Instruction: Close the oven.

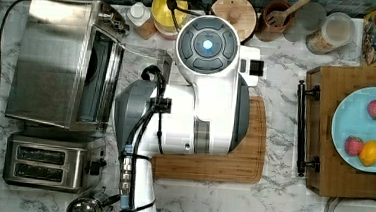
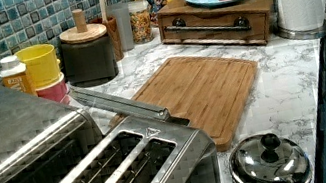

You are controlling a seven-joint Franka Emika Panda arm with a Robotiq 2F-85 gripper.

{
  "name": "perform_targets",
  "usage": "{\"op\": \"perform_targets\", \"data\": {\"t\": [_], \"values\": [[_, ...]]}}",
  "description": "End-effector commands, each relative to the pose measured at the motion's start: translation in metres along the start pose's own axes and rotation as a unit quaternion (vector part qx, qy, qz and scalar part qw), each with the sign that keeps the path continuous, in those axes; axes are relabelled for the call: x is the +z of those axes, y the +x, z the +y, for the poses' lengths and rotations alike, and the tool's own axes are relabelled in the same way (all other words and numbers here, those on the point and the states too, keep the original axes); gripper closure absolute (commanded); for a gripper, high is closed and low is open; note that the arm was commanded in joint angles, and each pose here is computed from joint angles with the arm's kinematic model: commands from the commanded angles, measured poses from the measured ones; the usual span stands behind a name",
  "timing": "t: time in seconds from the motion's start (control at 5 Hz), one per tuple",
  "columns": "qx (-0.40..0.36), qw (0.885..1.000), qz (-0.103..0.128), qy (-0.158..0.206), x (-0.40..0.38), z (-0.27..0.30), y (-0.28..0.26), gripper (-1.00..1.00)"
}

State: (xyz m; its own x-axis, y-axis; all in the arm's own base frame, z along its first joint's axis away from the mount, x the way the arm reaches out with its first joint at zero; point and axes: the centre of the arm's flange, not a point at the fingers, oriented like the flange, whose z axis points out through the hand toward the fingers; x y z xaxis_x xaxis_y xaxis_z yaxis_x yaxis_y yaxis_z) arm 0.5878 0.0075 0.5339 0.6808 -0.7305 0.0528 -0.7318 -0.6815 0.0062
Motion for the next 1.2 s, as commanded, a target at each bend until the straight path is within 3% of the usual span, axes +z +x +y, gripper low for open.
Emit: {"op": "perform_targets", "data": {"t": [0.2, 0.4, 0.6, 0.8, 1.0, 1.2], "values": [[-0.006, 1.000, 0.002, 0.003, -0.002, -0.006, -0.004, 1.00], [-0.064, 0.997, 0.006, 0.038, 0.032, 0.029, -0.016, 1.00], [-0.098, 0.989, -0.035, 0.104, 0.063, 0.069, -0.012, 1.00], [-0.134, 0.979, -0.055, 0.144, 0.097, 0.092, -0.012, 1.00], [-0.156, 0.966, -0.067, 0.197, 0.124, 0.110, -0.015, 1.00], [-0.207, 0.949, -0.061, 0.229, 0.152, 0.097, -0.035, 1.00]]}}
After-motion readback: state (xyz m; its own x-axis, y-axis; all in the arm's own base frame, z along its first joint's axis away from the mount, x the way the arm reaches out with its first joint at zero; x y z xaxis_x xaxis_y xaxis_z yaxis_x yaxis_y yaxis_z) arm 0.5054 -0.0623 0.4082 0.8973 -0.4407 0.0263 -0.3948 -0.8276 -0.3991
